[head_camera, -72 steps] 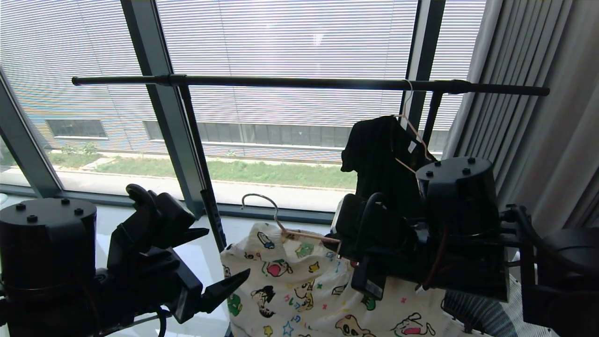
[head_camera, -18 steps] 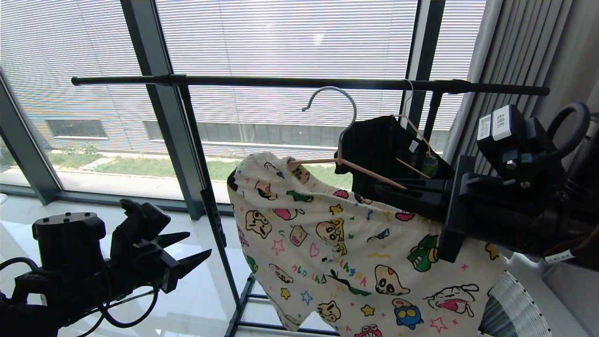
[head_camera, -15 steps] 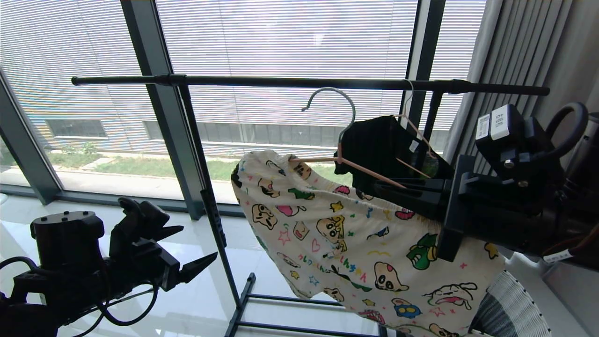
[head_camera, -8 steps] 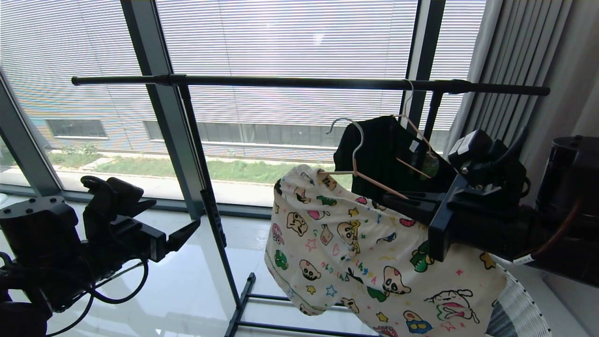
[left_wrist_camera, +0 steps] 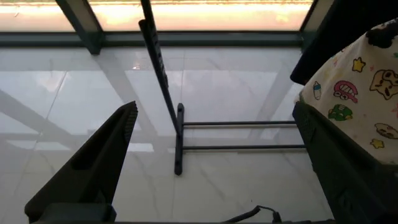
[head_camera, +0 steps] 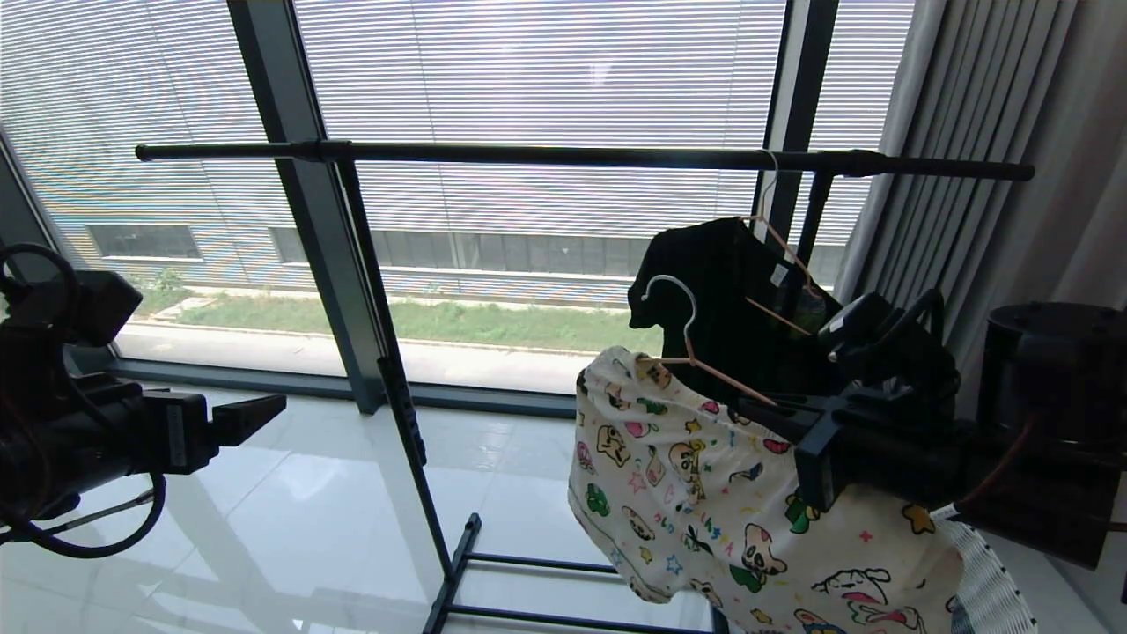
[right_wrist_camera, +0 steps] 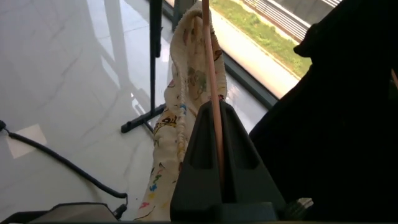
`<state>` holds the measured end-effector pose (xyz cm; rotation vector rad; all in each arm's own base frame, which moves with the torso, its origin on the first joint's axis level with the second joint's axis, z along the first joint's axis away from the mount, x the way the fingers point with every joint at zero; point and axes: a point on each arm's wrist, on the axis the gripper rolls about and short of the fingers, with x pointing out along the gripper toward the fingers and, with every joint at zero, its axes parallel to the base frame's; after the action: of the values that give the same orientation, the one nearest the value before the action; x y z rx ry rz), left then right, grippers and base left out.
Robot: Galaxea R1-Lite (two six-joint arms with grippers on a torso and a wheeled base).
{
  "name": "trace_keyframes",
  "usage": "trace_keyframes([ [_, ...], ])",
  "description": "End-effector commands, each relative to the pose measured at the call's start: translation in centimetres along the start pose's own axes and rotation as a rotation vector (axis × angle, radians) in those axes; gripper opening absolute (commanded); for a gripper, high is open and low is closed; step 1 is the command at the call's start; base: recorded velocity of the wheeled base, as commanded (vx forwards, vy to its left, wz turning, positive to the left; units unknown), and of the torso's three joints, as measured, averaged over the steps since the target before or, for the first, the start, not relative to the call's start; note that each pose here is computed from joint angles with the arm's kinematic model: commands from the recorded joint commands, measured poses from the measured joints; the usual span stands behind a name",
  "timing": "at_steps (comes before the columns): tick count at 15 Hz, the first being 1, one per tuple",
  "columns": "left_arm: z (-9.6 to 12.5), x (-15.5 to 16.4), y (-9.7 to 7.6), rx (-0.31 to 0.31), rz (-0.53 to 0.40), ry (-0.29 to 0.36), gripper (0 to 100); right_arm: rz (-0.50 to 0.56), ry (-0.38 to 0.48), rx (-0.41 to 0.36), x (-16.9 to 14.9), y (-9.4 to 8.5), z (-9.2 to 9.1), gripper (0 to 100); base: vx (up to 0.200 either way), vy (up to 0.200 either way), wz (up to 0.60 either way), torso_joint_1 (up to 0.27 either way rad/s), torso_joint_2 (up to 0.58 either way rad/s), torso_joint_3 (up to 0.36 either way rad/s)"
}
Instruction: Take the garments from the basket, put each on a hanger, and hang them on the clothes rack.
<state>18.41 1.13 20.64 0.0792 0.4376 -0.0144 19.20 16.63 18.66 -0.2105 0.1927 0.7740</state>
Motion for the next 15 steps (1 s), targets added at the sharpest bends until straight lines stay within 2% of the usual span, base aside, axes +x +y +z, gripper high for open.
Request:
trace_keyframes([
  [1,0.7,-2.7,0.0,-0.007,0.078,-0.083,100,-0.008,0.030,0.004,0.4,-0.2,-0.6,0,0.000,0.000,0.00,0.000,0.00,0.000],
  [4,-0.5,-2.7,0.1,-0.013,0.176,-0.044,100,-0.033,0.060,0.007,0.1,-0.4,-0.9,0,0.000,0.000,0.00,0.000,0.00,0.000],
  [7,-0.6,-2.8,0.2,-0.014,0.226,-0.040,100,-0.058,0.070,0.008,-0.3,-0.5,-0.8,0,0.000,0.000,0.00,0.000,0.00,0.000],
  [9,-0.4,-2.8,0.2,-0.012,0.235,-0.066,100,-0.065,0.088,0.011,-0.7,-0.7,-0.9,0,0.000,0.000,0.00,0.000,0.00,0.000],
  [15,-0.2,-2.8,0.2,-0.006,0.237,-0.081,100,-0.068,0.100,0.012,-0.7,-0.7,-1.0,0,0.000,0.000,0.00,0.000,0.00,0.000],
])
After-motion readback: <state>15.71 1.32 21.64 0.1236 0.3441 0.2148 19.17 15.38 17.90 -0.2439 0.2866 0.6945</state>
